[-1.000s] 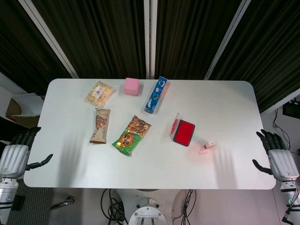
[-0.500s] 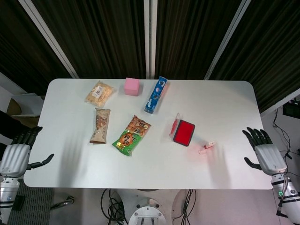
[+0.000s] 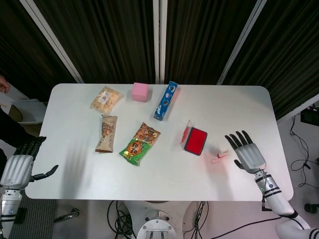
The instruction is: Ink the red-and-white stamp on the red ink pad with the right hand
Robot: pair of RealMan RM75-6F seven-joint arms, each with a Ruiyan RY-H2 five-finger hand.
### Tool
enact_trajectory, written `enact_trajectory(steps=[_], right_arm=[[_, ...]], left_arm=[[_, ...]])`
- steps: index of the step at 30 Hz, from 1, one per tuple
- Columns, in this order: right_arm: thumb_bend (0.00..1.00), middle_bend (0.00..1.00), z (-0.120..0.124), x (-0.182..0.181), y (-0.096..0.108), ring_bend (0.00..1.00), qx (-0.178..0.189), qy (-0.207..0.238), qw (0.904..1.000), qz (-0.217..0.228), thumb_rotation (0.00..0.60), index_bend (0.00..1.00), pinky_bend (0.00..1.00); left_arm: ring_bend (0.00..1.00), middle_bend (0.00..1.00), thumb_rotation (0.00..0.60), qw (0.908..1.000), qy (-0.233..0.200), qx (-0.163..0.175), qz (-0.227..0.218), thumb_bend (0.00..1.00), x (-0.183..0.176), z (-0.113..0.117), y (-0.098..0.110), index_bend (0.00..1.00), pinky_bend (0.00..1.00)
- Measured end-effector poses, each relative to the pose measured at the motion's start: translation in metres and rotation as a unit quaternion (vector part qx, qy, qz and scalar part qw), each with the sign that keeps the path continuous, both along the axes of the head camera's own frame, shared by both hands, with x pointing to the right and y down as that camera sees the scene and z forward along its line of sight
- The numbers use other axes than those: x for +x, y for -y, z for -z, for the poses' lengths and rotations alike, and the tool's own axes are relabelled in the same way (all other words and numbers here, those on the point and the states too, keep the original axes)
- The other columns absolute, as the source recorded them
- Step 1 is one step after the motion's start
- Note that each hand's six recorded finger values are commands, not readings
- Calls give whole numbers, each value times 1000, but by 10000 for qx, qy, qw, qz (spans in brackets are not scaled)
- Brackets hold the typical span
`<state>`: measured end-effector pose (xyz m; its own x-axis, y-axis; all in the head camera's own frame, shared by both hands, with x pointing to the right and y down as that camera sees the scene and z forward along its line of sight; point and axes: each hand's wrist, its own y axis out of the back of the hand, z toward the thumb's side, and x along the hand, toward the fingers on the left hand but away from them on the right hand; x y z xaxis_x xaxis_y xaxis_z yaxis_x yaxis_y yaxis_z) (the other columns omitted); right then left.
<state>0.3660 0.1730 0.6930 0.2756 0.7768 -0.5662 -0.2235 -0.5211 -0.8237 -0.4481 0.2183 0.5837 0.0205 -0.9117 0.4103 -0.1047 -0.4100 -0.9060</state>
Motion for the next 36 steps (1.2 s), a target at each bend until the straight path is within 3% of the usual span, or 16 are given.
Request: enact_trajectory(steps=[8, 23, 36], right_arm=[[182, 254, -25, -17, -2, 0, -9, 103, 9999, 31, 600, 208, 0], [231, 356, -45, -23, -5, 0, 108, 218, 9997, -81, 600, 378, 0], [233, 369, -52, -21, -7, 5, 154, 216, 9995, -171, 600, 454, 0]], left_arm=[[118, 124, 287, 10000, -20, 8, 21, 166, -4, -1, 1, 108, 206], [118, 124, 285, 10000, -19, -12, 62, 166, -9, -1, 1, 108, 206], [118, 125, 286, 10000, -21, -17, 79, 166, -10, -2, 0, 107, 206]])
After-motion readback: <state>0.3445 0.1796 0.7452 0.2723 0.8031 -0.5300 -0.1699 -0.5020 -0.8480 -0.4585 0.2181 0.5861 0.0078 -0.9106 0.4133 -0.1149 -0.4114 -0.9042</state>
